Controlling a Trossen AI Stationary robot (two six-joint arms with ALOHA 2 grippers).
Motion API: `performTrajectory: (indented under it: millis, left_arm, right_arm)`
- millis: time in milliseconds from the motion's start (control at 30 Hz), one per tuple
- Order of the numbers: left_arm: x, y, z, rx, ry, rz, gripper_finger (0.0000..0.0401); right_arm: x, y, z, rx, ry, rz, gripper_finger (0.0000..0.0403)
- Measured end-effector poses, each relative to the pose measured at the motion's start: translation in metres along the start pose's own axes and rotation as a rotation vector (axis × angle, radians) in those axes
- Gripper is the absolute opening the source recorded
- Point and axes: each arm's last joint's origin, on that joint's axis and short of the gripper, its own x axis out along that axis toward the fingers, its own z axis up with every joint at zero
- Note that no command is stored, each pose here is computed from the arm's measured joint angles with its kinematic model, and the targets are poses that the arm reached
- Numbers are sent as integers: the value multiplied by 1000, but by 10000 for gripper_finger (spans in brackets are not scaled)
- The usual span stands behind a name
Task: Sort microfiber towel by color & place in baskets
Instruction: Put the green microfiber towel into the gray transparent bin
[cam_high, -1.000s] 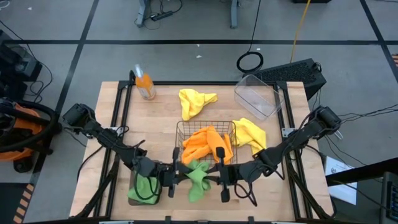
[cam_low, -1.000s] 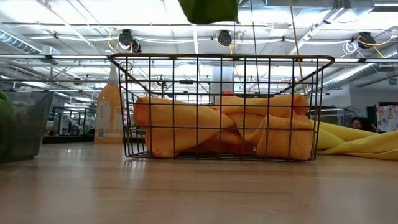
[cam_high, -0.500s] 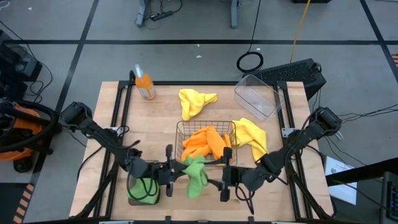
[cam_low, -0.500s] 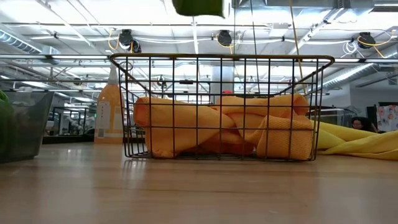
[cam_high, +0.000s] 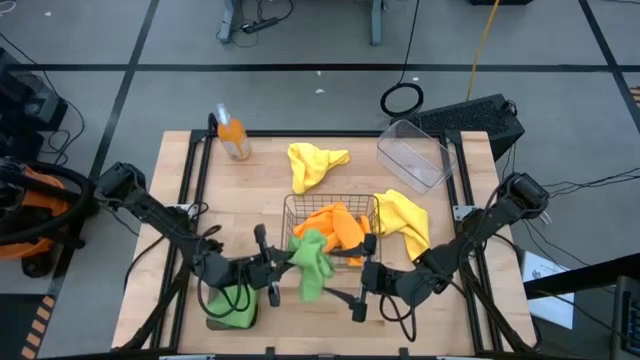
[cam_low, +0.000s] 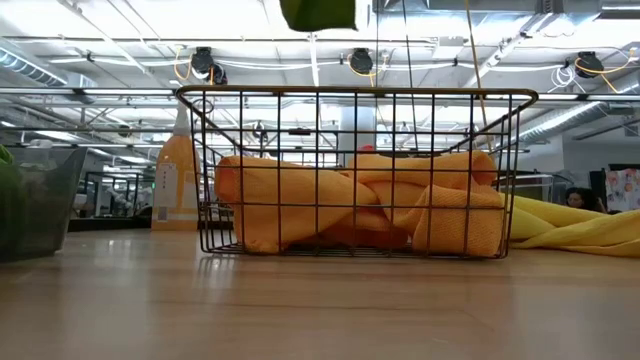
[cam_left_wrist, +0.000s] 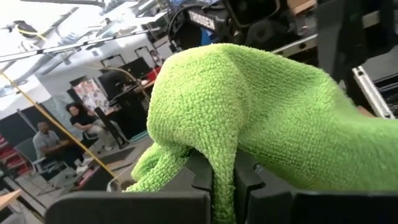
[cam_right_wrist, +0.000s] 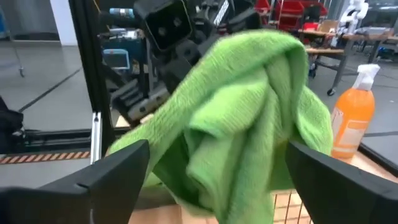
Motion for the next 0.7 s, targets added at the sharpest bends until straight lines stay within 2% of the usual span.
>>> performTrajectory:
  millis: [200, 333, 500, 700]
  left_arm:
    - [0, 0, 0, -6, 2, 3, 12]
    - [0, 0, 3, -28, -42, -38, 12]
    - [0, -4, 5, -53, -116, -175, 12]
    - [-1, -5, 5, -50, -128, -213, 12]
  right_arm:
    - [6, -4, 2, 10, -7, 30, 390]
    - [20, -13, -4, -8, -1, -9, 391]
    - [37, -19, -14, -116, -4, -45, 391]
    - [39, -16, -12, -232, -54, -43, 359]
